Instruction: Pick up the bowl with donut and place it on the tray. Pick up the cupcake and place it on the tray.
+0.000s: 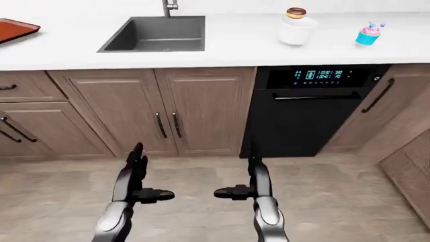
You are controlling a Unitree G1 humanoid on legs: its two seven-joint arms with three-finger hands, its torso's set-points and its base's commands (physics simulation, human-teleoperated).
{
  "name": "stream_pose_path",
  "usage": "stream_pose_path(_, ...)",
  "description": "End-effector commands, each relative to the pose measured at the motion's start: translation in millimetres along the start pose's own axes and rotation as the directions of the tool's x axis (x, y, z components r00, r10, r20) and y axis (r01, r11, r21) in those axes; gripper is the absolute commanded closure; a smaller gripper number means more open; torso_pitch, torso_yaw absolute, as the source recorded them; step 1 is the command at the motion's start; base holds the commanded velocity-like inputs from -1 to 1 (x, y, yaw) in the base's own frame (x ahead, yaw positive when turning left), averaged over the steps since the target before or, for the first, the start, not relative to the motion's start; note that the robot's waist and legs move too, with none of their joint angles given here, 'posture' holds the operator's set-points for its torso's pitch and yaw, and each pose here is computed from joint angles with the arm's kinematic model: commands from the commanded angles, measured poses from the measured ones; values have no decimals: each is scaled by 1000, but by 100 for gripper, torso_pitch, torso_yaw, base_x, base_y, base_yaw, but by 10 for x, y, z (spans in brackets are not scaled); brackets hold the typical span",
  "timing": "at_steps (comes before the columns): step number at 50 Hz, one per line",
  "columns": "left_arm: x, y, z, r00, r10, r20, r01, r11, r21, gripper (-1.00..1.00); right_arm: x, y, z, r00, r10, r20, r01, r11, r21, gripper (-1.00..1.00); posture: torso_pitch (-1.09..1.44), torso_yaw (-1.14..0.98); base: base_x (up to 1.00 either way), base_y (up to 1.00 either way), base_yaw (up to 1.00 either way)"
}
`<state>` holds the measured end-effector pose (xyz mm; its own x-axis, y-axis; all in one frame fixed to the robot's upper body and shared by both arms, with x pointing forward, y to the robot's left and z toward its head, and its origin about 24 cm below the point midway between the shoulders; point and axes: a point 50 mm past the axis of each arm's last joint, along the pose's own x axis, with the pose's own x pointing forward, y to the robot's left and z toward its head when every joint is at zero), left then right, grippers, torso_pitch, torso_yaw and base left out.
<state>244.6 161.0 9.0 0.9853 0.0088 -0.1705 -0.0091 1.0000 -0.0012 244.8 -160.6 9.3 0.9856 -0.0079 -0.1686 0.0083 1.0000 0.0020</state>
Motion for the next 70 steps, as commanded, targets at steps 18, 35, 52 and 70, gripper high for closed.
stream_pose_path(18, -51, -19, 676, 966, -12, 259, -5, 998, 67, -100, 56, 93, 514, 977, 24, 211, -17, 999, -38, -100, 0, 0, 0, 0, 0)
stream_pose_path(35, -210, 2, 1612, 915, -13, 403, -23, 996, 85, -100, -52, 163, 1343, 946, 65, 317, -56, 998, -38, -100, 0, 0, 0, -2, 0)
stream_pose_path(52, -177, 7, 1504, 920, -6, 391, -22, 997, 67, -100, -38, 198, 1237, 943, 112, 312, -117, 993, -3, -100, 0, 0, 0, -53, 0)
stream_pose_path(70, -154, 21, 1487, 919, -13, 394, -12, 998, 61, -100, -8, 257, 1217, 940, 139, 312, -151, 988, 17, -100, 0, 0, 0, -59, 0)
